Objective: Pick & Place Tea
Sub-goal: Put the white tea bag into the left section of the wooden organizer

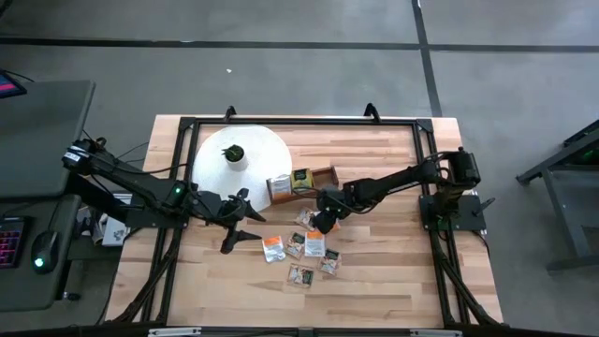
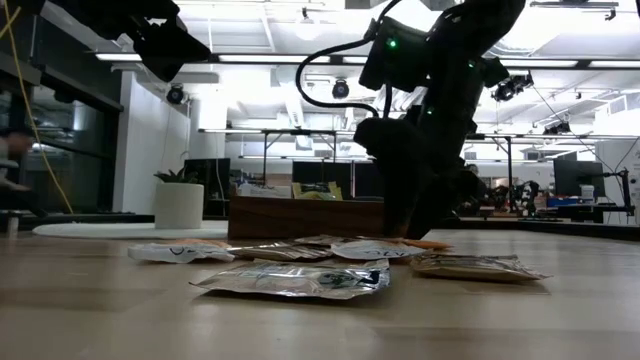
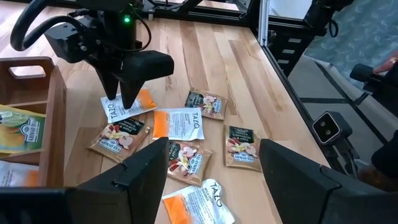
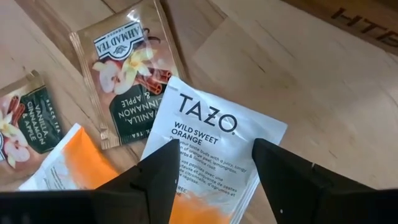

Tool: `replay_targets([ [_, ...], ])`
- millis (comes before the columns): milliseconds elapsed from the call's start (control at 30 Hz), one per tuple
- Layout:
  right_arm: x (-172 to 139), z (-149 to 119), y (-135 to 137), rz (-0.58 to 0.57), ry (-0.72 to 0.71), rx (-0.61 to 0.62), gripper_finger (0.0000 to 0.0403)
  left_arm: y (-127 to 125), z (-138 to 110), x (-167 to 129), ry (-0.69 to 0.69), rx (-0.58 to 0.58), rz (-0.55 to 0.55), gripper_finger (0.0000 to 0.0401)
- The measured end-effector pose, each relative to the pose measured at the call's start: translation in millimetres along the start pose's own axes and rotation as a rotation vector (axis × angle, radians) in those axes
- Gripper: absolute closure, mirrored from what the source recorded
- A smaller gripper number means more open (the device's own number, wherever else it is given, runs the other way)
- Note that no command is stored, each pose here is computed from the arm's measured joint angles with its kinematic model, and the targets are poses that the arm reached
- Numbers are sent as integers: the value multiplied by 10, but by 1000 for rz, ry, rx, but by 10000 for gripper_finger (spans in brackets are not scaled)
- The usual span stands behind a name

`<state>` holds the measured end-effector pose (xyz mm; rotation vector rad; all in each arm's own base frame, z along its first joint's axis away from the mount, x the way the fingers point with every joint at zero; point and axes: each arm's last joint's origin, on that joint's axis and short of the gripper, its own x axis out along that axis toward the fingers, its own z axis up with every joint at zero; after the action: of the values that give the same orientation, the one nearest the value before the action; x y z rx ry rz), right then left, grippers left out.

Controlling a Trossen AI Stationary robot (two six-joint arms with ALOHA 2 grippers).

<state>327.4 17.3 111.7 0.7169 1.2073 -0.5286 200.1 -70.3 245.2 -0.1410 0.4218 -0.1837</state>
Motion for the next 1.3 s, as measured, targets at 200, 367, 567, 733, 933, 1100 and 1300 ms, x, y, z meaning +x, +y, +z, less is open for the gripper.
replay_targets([
  [200,0,-6,5,-2,-2,-7,196,0,-1,0,1,0,0,153],
  [367,0,-5,3,-6,-5,-6,205,0,-1,0,1,-9,-1,153],
  [567,0,-13,0,-16,-5,-25,254,0,-5,0,6,-11,-2,153],
  [733,3,-22,1,-11,8,-35,309,0,-5,0,5,-11,-2,153],
  [933,13,-34,2,15,48,-38,394,0,-5,0,5,-18,-2,153],
  [1100,3,-35,10,12,30,-52,400,0,-5,0,6,-26,-2,153],
  [1300,-190,-48,-5,-45,-79,-66,402,0,-4,0,5,-26,-2,153],
])
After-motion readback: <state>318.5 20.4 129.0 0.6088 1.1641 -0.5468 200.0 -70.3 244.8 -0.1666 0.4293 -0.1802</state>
